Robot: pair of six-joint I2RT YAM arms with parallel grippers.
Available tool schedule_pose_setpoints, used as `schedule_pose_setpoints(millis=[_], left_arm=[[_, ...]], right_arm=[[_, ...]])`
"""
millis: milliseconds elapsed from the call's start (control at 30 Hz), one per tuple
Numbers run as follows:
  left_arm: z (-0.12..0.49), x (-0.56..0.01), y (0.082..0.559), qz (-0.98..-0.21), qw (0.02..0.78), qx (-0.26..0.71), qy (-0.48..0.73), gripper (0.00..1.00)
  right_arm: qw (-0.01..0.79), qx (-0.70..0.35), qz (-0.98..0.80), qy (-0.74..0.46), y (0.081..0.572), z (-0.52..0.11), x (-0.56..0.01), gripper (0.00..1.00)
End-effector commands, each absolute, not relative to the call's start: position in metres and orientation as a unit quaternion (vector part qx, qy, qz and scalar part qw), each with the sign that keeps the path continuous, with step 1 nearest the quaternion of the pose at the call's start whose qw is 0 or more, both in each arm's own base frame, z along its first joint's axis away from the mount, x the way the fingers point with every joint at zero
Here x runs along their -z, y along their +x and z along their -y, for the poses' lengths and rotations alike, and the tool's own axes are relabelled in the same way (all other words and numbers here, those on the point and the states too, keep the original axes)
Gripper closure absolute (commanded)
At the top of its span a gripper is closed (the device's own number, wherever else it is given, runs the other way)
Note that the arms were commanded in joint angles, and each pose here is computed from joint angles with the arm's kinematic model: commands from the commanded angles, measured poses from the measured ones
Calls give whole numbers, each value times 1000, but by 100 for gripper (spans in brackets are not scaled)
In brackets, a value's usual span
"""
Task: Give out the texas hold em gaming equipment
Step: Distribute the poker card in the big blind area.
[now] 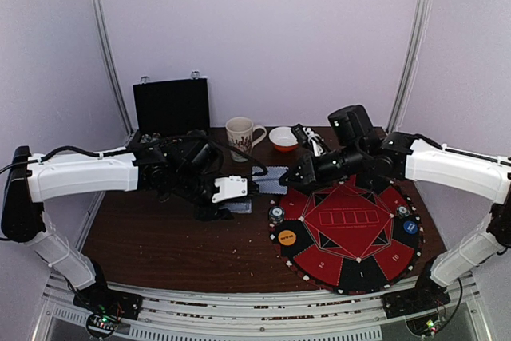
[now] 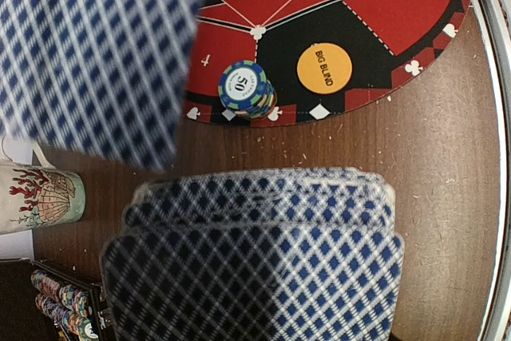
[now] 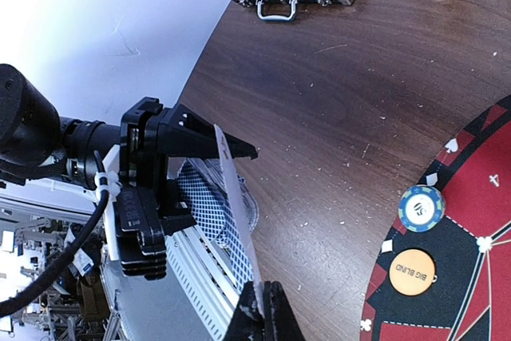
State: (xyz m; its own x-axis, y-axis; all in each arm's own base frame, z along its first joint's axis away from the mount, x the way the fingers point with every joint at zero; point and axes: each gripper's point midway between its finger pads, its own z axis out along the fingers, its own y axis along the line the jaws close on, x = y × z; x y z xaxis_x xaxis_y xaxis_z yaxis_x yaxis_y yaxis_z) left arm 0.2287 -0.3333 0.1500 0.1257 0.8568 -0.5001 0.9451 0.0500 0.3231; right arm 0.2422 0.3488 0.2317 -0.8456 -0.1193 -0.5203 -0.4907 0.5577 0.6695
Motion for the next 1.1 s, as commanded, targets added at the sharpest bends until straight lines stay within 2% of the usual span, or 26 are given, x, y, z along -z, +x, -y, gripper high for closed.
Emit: schedule_pose_setpoints(millis=[0, 233, 433, 1067], left_arm=[[338, -153, 237, -661, 320, 74, 674, 46], [338, -156, 240, -670, 324, 77, 664, 46], [340, -159, 243, -676, 330, 80, 654, 46], [342, -175, 248, -692, 347, 86, 627, 44]], right_arm=[[242, -416, -861, -167, 252, -323, -255, 100], [250, -330, -904, -108, 271, -244, -254, 100], [185, -253, -945, -93, 254, -193, -221, 100], [80, -207, -973, -60, 221, -154, -183, 100]])
